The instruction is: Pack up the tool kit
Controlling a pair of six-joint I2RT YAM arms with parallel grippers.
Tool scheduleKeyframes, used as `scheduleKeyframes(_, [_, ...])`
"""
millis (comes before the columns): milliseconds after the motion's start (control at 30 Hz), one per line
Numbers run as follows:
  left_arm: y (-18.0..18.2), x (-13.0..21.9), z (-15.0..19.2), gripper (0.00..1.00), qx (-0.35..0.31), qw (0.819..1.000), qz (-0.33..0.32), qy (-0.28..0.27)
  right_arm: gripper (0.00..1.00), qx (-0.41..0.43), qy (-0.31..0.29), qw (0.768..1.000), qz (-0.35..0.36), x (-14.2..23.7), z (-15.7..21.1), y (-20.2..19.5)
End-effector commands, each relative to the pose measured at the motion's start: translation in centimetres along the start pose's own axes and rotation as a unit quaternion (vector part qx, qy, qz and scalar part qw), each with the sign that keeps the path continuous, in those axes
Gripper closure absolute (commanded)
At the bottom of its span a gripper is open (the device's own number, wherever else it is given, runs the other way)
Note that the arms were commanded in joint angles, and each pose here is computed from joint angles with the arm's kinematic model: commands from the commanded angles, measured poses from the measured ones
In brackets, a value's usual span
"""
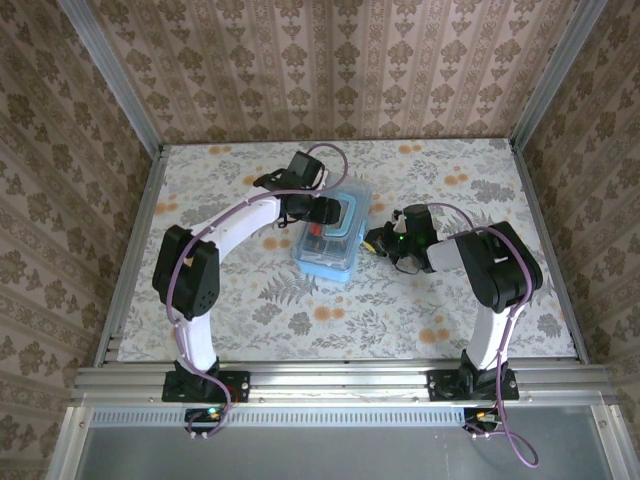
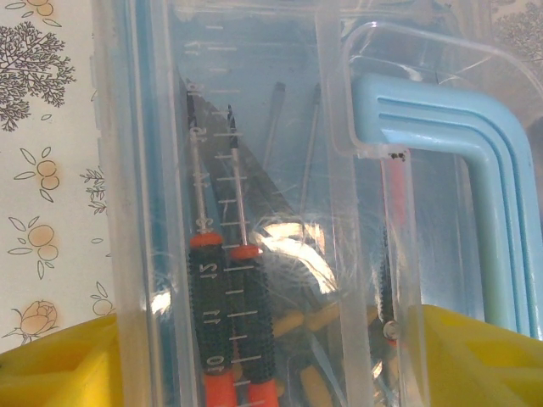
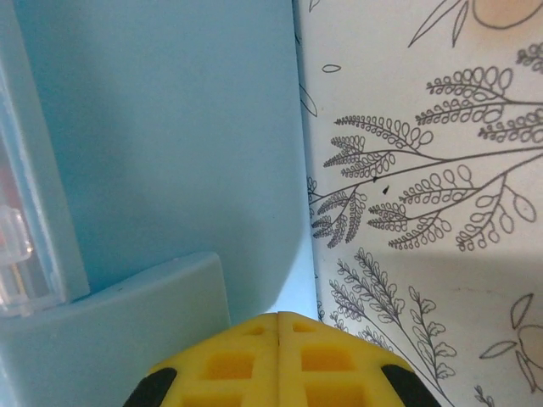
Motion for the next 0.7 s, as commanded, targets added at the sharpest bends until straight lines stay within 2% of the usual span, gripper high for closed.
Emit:
scheduleKeyframes(0, [0.7, -5.5, 6.8, 0.57, 0.031, 0.989, 0.002, 0.144, 1.0, 0.043, -0.002, 0.999, -0.018, 0.7, -0.2, 2.3])
scheduleKeyframes(167, [0.9, -3.2, 4.0, 0.43, 0.026, 0.993, -0.005, 0.116, 1.0, 0.051, -0.024, 0.998, 0.039, 4.7, -1.3, 1.6])
scheduleKeyframes(333, [0.9, 1.1, -0.5, 0.26, 0.016, 0.998, -0.004, 0.06, 1.0, 0.101, -0.043, 0.984, 0.14, 9.6, -1.6, 1.0])
scheduleKeyframes(433, [0.4, 4.4, -2.7, 0.16, 0.0, 1.0, -0.002, 0.024, 1.0, 0.105, -0.077, 0.98, 0.149, 13.0, -1.9, 1.7])
scheduleKeyframes(500, [0.0, 7.2, -3.9, 0.0, -0.013, 1.0, -0.003, -0.01, 0.99, 0.131, -0.103, 0.974, 0.156, 15.3, -1.8, 3.4])
scheduleKeyframes(600, [-0.9, 11.4, -4.4, 0.0, -0.037, 0.997, 0.017, -0.066, 0.93, 0.175, -0.143, 0.961, 0.159, 18.6, -1.4, 6.0])
scheduleKeyframes(667, [-1.0, 13.8, -4.0, 0.0, -0.042, 0.993, 0.026, -0.103, 0.81, 0.206, -0.161, 0.951, 0.166, 20.5, -1.2, 7.5])
Point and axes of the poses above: each hand's point on the last joint's axis, 136 mm out from that joint toward the fingers, its own x axis back along the fingers, its own y axis along the line the jaws close on, z = x × y, the point moved 6 cm from there along x, back along the fingers, and after that the axes turned 8 degrees about x, right-handed, at the moved point
